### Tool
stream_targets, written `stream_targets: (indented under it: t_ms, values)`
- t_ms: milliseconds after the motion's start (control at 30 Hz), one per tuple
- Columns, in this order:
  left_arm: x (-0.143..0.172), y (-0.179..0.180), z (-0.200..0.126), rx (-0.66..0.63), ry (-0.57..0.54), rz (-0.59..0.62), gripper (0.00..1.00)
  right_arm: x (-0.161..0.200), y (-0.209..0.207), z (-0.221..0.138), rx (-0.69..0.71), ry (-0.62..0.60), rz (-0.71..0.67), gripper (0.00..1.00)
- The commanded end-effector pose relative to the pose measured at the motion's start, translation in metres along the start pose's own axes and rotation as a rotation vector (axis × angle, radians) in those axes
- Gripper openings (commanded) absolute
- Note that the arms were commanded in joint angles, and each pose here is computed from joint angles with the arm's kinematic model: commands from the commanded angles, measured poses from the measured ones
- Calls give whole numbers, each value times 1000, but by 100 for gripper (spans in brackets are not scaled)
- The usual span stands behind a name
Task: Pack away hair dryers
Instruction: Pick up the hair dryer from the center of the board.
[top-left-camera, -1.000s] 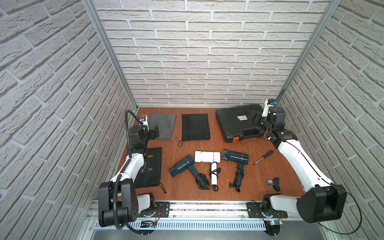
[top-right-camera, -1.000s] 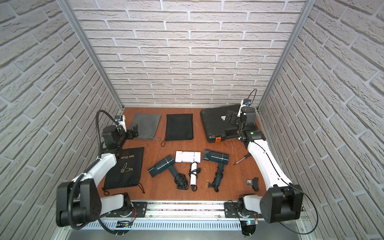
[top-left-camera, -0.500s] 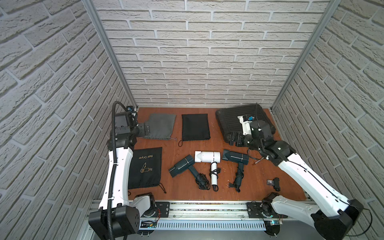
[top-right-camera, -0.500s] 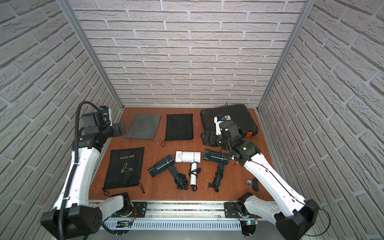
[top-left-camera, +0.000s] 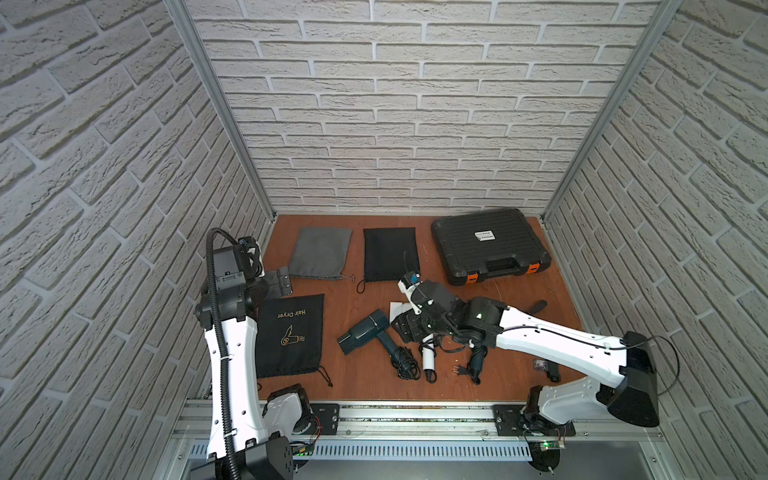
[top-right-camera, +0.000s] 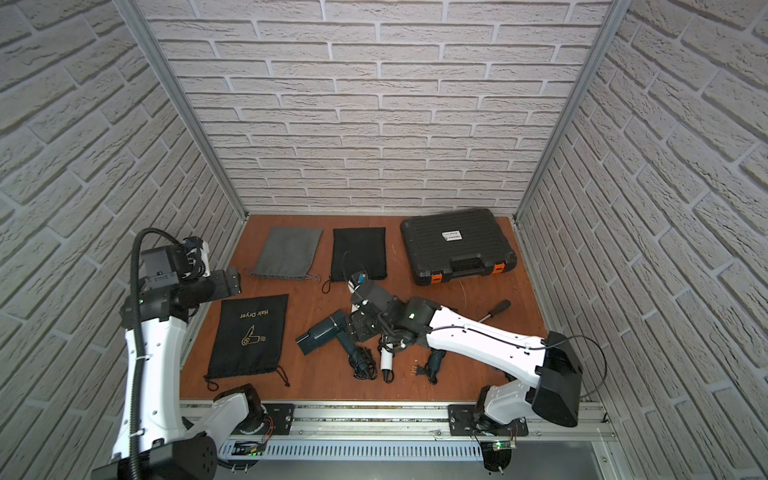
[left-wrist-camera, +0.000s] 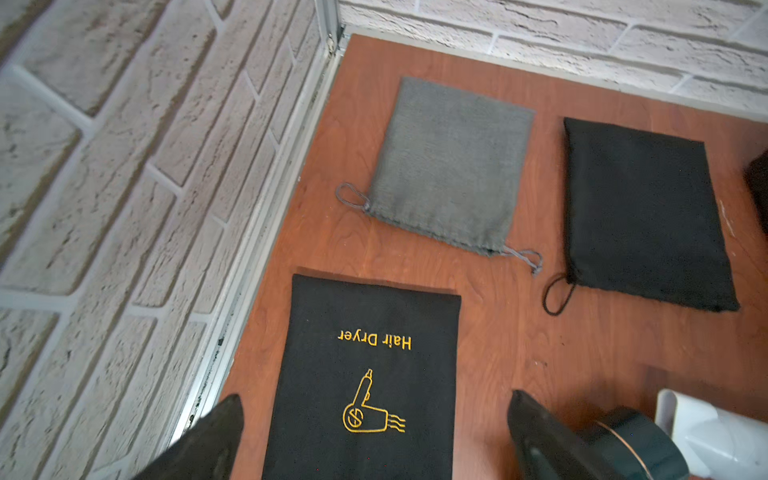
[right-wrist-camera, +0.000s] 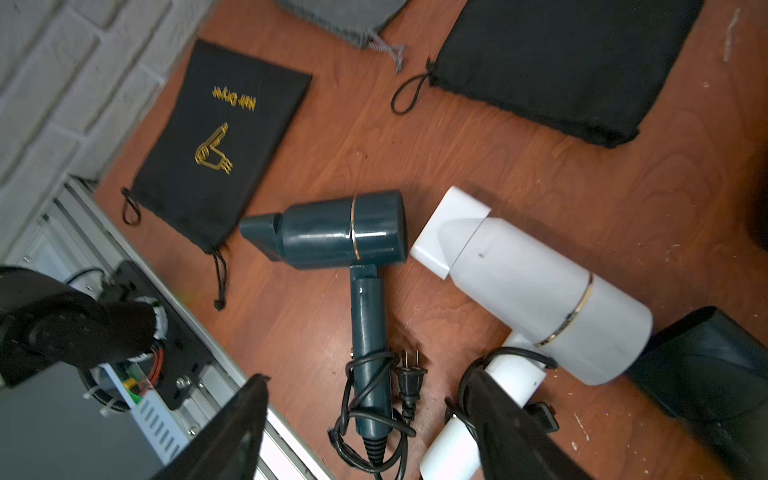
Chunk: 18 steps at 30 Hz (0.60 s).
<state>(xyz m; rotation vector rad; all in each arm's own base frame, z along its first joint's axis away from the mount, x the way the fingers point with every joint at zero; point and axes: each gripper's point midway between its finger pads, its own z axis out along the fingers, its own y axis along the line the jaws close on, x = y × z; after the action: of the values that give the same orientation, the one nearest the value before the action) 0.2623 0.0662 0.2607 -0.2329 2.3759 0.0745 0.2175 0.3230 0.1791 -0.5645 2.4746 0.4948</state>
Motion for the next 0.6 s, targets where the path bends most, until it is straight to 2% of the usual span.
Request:
stream_targets:
  t_ms: [0,233,367,567]
  values:
    - [16,-14,-5,82,40,65,98,11,7,15,34,32,-34,73]
    - [20,-29,-14,171,95,105,98,44,17,67,41,145,-38,69]
    - [18,-31,-11,185,99,73,98,51,21,87,38,166,-36,68]
    - [11,-33,-14,189,71,69,98,45,27,100,53,179,-46,70]
